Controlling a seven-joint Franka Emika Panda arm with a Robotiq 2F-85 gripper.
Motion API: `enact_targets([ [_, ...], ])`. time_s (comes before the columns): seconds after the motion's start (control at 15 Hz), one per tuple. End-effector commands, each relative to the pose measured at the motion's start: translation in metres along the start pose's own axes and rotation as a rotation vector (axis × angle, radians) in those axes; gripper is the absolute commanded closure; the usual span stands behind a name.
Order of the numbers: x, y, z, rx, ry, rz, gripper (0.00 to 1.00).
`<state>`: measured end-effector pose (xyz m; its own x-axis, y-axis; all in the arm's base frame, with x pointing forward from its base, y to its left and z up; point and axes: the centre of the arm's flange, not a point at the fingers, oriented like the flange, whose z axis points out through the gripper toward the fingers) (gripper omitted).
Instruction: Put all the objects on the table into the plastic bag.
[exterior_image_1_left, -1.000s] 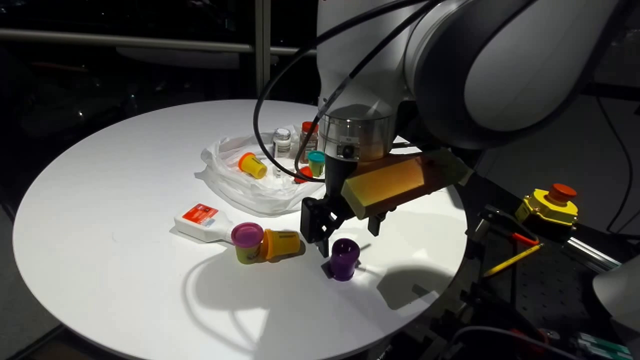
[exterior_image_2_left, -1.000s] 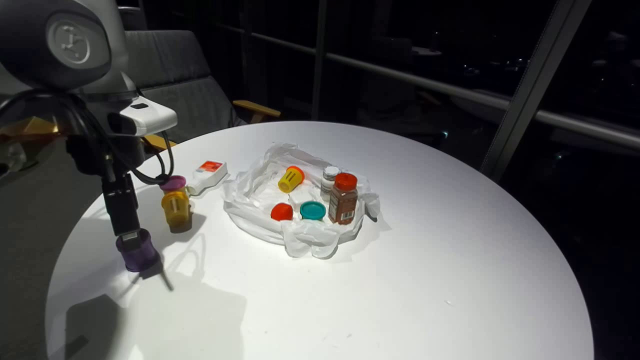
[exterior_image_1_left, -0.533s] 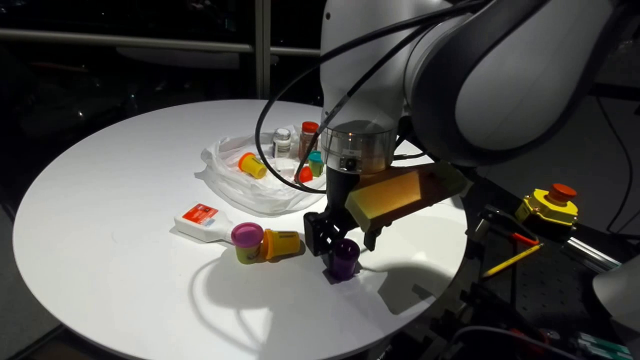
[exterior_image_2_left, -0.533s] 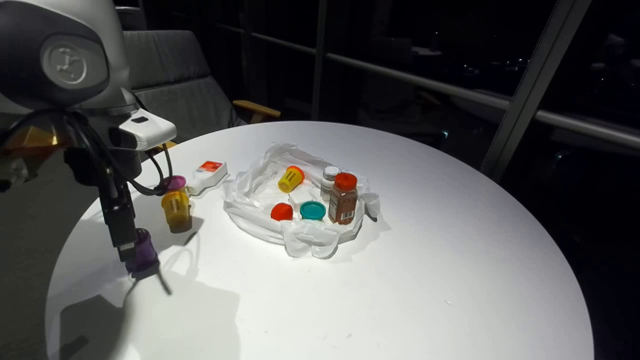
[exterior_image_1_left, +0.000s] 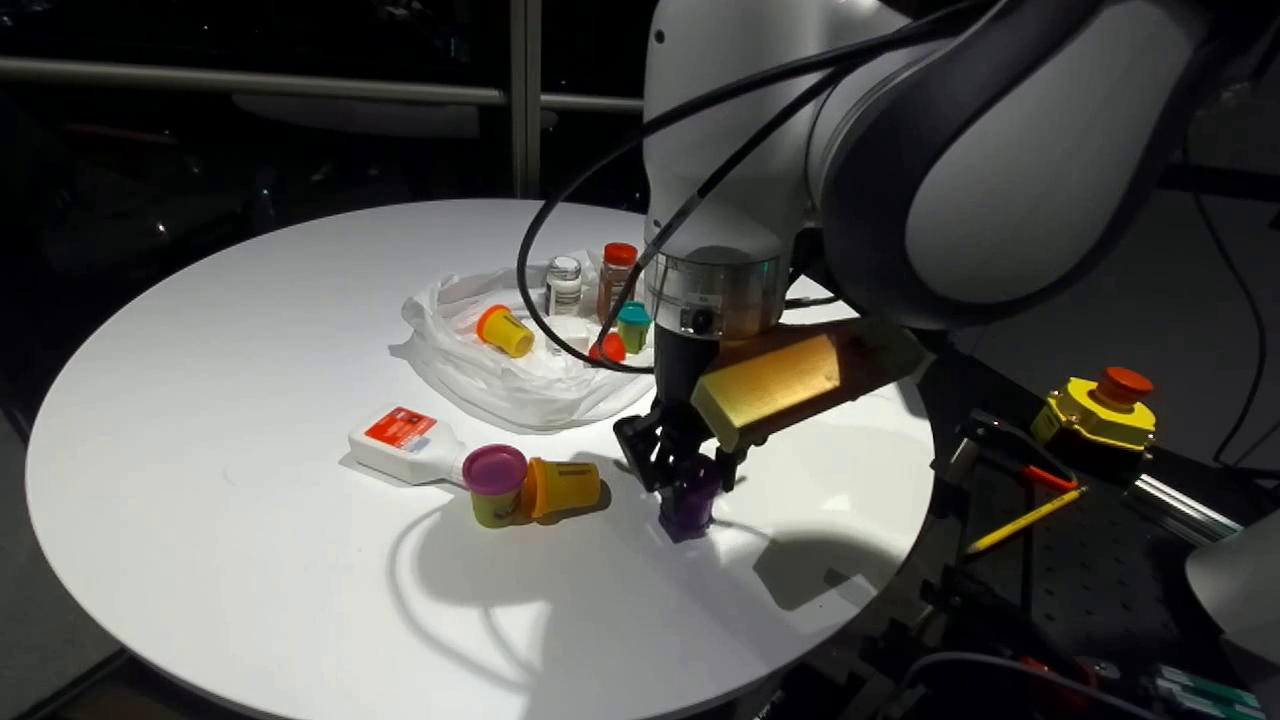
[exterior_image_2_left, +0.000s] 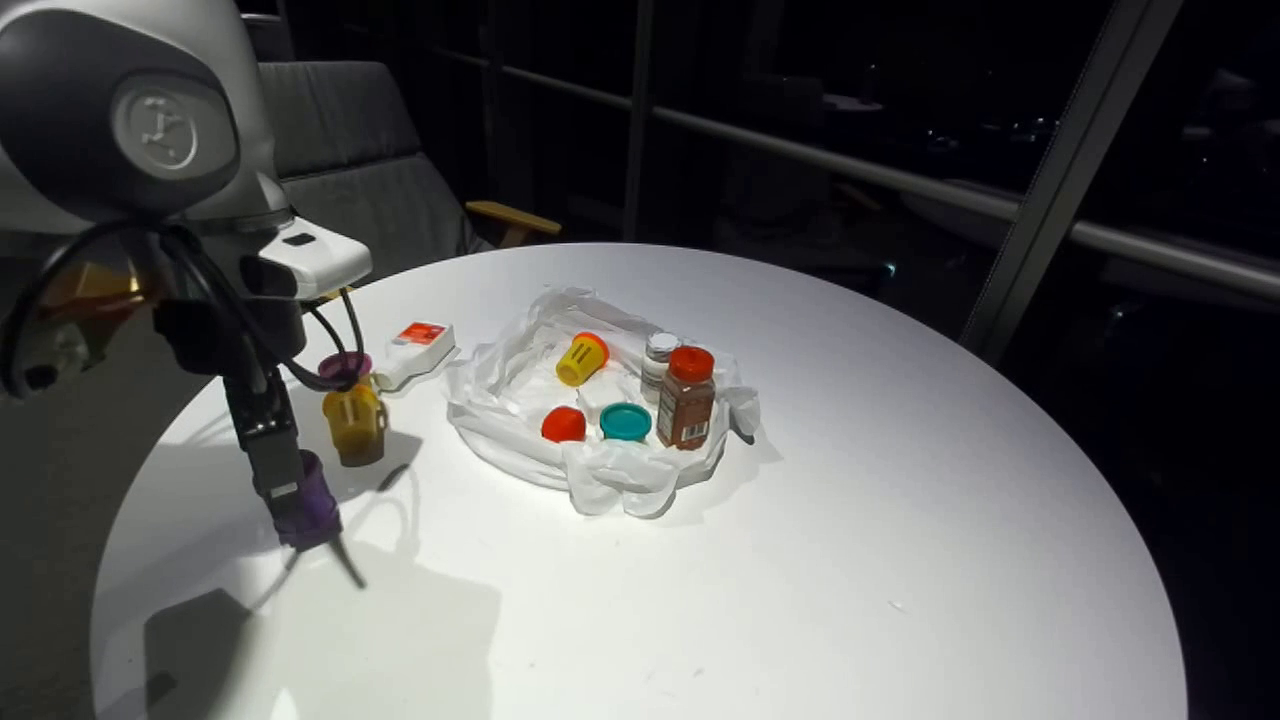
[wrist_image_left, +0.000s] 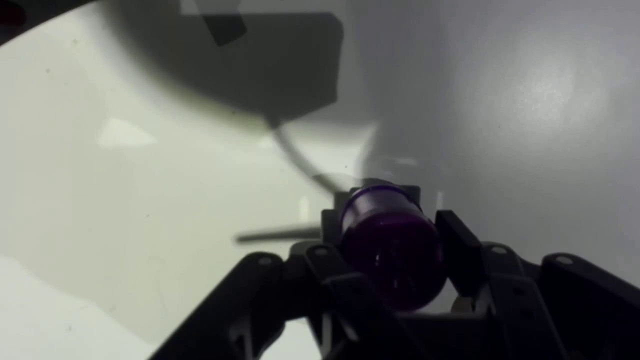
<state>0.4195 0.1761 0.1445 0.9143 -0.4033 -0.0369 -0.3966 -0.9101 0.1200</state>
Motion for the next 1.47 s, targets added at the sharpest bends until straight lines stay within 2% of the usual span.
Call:
enact_targets([
  [0.0,0.011,0.000,-0.066,-0.064,0.147,0.026,0.74],
  [0.27,0.069,-0.005,-0.119,-0.073,0.356,0.102,0.74],
  [0.53,0.126,-0.012,-0.131,-0.014,0.425,0.156,0.74],
  [0.8,0.163,-0.017,-0.112,0.062,0.393,0.193,0.74],
  [1.0,0.182,-0.025,-0.084,0.100,0.333,0.217,0.74],
  [1.4,0.198,-0.044,-0.025,0.104,0.210,0.240,0.74],
])
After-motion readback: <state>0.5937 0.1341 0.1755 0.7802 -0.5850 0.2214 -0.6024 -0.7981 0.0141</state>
